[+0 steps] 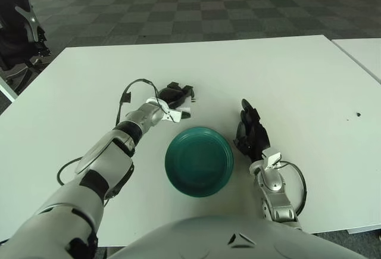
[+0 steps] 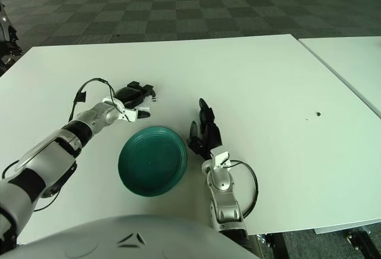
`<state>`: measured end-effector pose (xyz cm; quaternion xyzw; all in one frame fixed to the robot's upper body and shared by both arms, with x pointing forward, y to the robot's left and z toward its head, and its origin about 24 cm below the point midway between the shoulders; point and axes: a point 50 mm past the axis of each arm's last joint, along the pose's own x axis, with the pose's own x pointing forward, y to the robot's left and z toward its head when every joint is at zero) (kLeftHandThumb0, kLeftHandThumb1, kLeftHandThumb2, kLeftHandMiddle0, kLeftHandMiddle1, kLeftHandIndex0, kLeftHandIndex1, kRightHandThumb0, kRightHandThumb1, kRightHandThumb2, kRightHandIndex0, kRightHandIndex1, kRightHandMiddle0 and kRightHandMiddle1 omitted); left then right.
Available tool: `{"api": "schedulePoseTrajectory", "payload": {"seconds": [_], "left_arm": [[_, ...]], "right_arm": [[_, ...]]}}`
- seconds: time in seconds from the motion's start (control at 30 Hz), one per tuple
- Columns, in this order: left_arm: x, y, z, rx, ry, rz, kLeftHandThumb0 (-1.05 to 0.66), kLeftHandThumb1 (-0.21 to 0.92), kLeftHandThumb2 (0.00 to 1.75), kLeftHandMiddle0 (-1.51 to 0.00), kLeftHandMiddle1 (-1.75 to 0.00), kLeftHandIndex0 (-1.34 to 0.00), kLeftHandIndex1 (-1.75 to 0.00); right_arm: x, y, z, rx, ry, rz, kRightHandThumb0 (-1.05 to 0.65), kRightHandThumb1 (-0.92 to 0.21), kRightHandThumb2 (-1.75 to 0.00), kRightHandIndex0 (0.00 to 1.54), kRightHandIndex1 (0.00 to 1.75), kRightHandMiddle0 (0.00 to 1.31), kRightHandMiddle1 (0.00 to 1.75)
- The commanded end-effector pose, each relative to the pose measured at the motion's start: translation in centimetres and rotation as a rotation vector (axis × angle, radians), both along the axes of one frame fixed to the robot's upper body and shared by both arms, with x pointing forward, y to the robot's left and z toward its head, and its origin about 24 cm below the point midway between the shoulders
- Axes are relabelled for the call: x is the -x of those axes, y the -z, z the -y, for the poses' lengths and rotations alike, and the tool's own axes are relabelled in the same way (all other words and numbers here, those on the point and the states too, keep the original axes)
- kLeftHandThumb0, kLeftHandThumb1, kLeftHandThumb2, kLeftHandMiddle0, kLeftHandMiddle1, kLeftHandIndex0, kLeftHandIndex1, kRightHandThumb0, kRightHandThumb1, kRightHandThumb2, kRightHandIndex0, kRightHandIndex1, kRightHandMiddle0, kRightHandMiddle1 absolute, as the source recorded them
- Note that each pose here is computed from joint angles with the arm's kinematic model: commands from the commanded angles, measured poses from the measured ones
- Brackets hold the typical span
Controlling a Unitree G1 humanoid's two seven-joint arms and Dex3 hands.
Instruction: Put the charger into the plate.
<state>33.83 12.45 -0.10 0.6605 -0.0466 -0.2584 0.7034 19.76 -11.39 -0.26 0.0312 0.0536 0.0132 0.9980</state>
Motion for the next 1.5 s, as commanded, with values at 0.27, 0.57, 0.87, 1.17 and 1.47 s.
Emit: {"api": "schedulePoseTrajectory", "payload": {"seconds": [0.27,0.57,0.87,1.17,1.47], "left_arm": [[2.7,3.5,-1.8,0.037,-0.105,-0.064,0.0,0.2,1.41,-0.69,-1.61,-0.55,-1.74],[1.2,1.9,-1.9,0.13,-0.159,-0.096,0.0,0.11,1.51,-0.78,-1.62,-0.58,-1.75],[-1.2,-4.0,-2.3,0.248,-0.056,0.076,0.0,0.09,1.52,-0.82,-1.59,-0.57,-1.75],[1.1,-12.1,-0.5,0.447,0.167,0.322,0.0,0.12,1.52,-0.76,-1.68,-0.54,-1.75],[5.0,-14.7,1.7,0.556,0.306,0.323,0.0,0.09,1.58,-0.75,-1.74,-0.57,-1.75]], "right_arm": [[2.4,4.5,0.5,-0.03,0.015,-0.27,-0.83,-0.92,-0.86,0.0,0.0,0.0,0.14],[2.4,4.7,0.5,-0.024,-0.003,-0.263,-0.83,-0.92,-0.86,0.0,0.0,0.0,0.14],[2.5,4.8,0.4,-0.022,-0.01,-0.256,-0.82,-0.92,-0.88,0.0,0.0,0.0,0.14],[2.5,4.8,0.4,-0.011,-0.023,-0.256,-0.82,-0.92,-0.89,0.0,0.0,0.0,0.14],[2.3,4.7,0.3,-0.02,-0.038,-0.255,-0.82,-0.92,-0.89,0.0,0.0,0.0,0.15]]}}
